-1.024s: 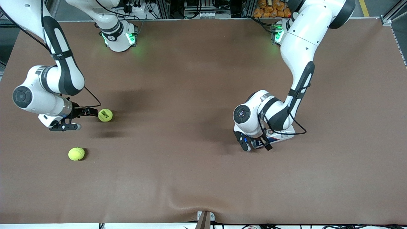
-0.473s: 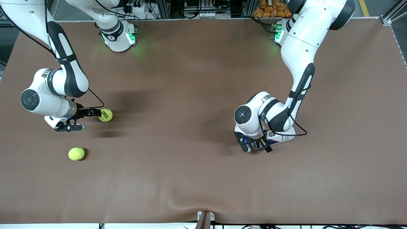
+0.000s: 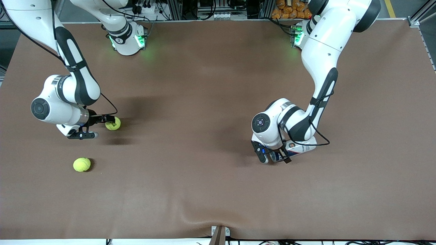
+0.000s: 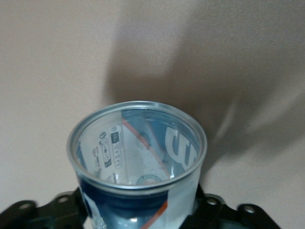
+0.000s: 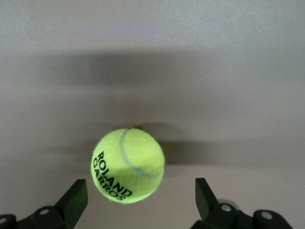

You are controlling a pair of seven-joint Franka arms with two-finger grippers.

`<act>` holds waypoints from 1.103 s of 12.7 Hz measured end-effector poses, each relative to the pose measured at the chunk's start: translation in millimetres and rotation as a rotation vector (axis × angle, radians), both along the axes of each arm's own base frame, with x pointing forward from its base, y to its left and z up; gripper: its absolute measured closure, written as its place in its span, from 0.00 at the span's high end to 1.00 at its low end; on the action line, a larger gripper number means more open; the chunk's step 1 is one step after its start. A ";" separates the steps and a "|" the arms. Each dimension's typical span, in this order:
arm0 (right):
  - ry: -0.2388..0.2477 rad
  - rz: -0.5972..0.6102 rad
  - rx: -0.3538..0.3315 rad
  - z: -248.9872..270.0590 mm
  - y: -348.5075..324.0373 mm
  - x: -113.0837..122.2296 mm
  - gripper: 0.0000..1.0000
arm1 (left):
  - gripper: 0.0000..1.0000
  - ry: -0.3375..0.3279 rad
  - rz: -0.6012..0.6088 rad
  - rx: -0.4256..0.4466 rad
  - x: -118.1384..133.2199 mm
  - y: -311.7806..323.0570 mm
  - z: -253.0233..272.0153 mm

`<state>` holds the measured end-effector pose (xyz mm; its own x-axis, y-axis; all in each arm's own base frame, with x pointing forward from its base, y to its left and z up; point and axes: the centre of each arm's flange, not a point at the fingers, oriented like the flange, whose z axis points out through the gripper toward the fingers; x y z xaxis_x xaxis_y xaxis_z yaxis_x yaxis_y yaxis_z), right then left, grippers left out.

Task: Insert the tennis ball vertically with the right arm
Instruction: 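Tilt the can upright with the left gripper while the right gripper grasps the ball, then carry the can to mid-table with the left gripper while the right gripper lifts the ball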

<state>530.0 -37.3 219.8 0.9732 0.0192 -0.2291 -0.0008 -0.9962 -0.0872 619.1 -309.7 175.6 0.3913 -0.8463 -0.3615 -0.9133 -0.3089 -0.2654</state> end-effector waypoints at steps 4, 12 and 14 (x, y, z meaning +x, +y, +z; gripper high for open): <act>-0.024 0.005 -0.007 -14.5 5.4 0.7 1.00 | 0.71 -0.011 -0.002 -0.007 4.1 -1.5 5.7; 0.016 -0.037 0.004 -41.0 9.3 -8.8 1.00 | 0.71 -0.090 0.044 -0.114 13.5 -18.9 95.3; 0.019 -0.044 0.008 -42.3 9.6 -10.2 1.00 | 0.71 -0.097 0.101 -0.205 12.1 -23.4 136.7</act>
<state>519.8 -27.7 177.5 0.9685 -0.0212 -0.2480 -0.0461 -0.9944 -0.0951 631.2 -333.1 312.3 0.5027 -0.8527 -0.1424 -0.8480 -0.4543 -0.2729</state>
